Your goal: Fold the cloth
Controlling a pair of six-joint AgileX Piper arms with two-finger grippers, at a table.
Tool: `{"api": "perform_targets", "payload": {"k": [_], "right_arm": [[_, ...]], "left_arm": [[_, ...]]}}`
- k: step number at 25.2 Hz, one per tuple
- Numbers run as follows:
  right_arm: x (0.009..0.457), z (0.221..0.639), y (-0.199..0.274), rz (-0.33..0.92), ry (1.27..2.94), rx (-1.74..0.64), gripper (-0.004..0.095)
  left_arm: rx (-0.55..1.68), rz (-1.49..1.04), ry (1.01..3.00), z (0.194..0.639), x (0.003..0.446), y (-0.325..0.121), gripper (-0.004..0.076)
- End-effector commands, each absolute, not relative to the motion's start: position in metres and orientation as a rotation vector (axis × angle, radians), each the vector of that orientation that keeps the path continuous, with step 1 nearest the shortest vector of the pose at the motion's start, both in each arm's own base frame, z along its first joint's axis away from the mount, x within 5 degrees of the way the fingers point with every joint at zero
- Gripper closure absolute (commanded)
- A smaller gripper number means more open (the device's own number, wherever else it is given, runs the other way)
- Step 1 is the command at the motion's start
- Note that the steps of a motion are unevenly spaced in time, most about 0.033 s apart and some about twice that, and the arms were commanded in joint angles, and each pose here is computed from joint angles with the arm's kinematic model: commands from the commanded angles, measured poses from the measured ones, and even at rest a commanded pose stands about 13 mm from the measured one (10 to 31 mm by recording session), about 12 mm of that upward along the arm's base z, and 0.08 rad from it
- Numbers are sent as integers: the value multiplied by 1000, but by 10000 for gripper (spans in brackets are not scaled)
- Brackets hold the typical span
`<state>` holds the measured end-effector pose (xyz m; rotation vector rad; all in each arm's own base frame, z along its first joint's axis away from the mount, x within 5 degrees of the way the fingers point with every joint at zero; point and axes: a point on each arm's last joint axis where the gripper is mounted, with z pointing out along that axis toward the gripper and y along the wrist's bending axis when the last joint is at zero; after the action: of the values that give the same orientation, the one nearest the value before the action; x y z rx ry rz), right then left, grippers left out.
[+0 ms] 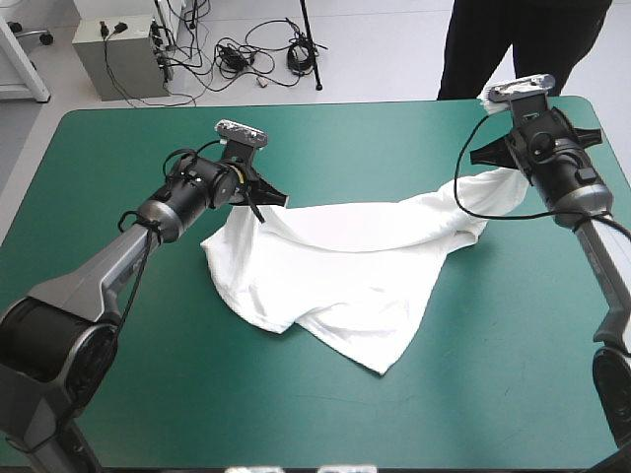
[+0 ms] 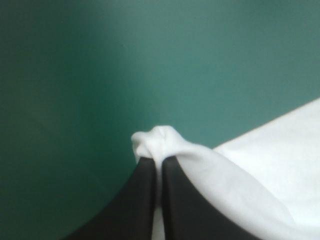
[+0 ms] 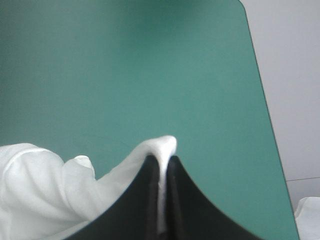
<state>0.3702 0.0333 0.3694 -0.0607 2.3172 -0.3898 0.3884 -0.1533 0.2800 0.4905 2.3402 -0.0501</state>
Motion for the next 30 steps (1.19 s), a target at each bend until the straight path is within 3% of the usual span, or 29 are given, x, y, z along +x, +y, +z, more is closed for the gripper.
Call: {"api": "perform_targets", "payload": {"k": [1,4,6,7,9,12,16,23,30], "right_arm": [[374,388,23,-310,2236,-36,925],[385,367,17,-202,2325,-23,886],[389,359,14,-115,2363,-37,701],[390,358,12,-78,2366,-28,544],[390,363,8,-68,2353,-17,341],[384,383,2,-72,2324,6,149],[362,427,2,-56,2238,3,147],[286,480,15,125,2206,-32,169],[214,507,55,202,2208,-210,169]], "left_arm": [[459,-108,2154,302,398,-159,732],[500,-86,2142,297,404,-162,682],[553,-62,2118,299,405,-162,523],[576,-49,2110,301,405,-162,423],[595,-33,2111,306,405,-162,285],[599,13,2205,319,402,-157,186],[596,143,2304,363,385,-141,185],[547,175,2425,433,310,-107,185],[475,120,2259,487,234,-76,184]]}}
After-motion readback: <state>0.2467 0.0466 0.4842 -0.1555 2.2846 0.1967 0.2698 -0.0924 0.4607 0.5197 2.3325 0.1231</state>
